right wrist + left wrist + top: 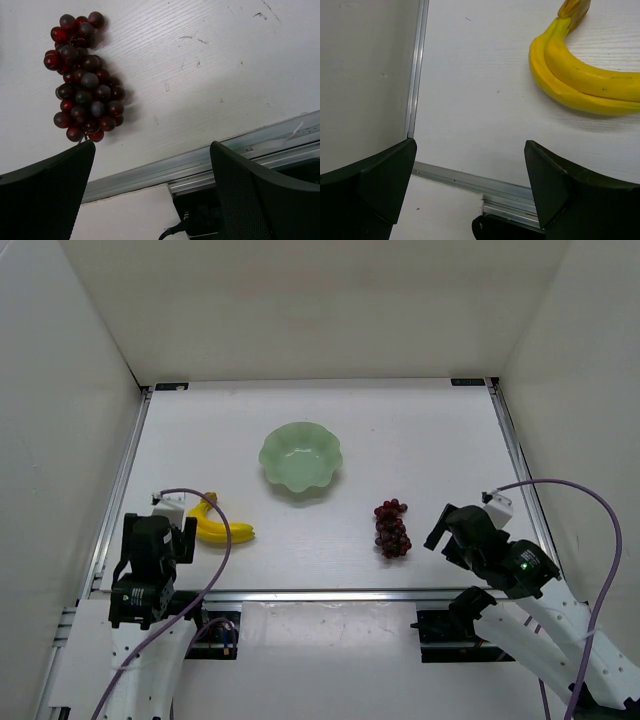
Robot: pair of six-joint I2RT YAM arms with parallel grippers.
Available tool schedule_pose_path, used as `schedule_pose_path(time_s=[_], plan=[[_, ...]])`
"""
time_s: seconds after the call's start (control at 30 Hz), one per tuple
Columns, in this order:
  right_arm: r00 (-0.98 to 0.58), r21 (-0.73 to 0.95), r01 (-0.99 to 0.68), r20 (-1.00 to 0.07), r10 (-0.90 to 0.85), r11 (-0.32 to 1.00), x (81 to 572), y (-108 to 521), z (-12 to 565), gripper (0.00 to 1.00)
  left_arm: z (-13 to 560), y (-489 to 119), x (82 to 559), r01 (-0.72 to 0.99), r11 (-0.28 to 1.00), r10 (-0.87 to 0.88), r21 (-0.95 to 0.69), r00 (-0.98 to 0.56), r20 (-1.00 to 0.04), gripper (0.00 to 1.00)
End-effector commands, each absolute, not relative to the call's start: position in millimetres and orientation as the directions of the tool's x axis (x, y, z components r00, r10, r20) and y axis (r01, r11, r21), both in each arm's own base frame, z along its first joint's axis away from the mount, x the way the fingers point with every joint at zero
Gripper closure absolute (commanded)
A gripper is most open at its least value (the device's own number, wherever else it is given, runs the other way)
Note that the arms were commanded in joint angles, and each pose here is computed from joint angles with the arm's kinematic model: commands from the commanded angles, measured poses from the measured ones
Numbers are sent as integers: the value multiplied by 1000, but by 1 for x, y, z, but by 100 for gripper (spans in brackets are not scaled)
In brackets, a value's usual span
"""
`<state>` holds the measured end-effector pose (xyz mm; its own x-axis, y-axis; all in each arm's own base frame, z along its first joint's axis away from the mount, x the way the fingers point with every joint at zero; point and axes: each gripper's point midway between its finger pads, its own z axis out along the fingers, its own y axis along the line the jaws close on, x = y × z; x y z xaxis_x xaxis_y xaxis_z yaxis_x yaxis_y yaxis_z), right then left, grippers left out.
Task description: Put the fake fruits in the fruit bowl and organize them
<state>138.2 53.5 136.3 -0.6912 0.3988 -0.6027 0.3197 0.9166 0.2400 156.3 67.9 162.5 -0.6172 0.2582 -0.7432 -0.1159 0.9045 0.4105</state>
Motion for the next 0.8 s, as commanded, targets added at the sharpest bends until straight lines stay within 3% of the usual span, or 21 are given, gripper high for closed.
schedule_pose_path(time_s=[0.0, 0.1, 0.13, 0.3, 0.4, 0.47, 0.6, 0.7, 0.77], plan=[[-625, 232, 354, -662, 414, 906, 144, 40, 149, 1, 155, 66, 151, -90, 908, 263, 409, -638, -724, 0], [-618, 203, 272, -712, 333, 940, 153, 42, 171, 1, 156, 65, 151, -79, 909, 273, 410, -630, -727, 0], [-652, 147, 176, -723, 227, 973, 156, 47, 176, 1, 155, 63, 152, -70, 912, 274, 403, -628, -729, 0], [-575, 55, -3, -817, 44, 998, 210, 80, 228, 1, 157, 45, 160, 42, 929, 312, 367, -621, -719, 0], [-667, 0, -94, -742, -63, 996, 243, 112, 228, 1, 162, 31, 175, 128, 937, 329, 325, -633, -700, 0], [-781, 106, -178, -620, -75, 978, 252, 144, 197, 1, 154, 22, 188, 188, 940, 334, 285, -682, -650, 0], [-872, 204, -133, -490, -17, 970, 270, 160, 149, 1, 147, 0, 209, 275, 947, 320, 167, -746, -584, 0], [-943, 167, -90, -331, -30, 982, 265, 166, 109, 1, 144, -1, 224, 274, 950, 310, 148, -780, -544, 0], [-957, 188, -81, -290, -24, 979, 261, 171, 102, 1, 145, 0, 228, 261, 954, 300, 149, -788, -538, 0]])
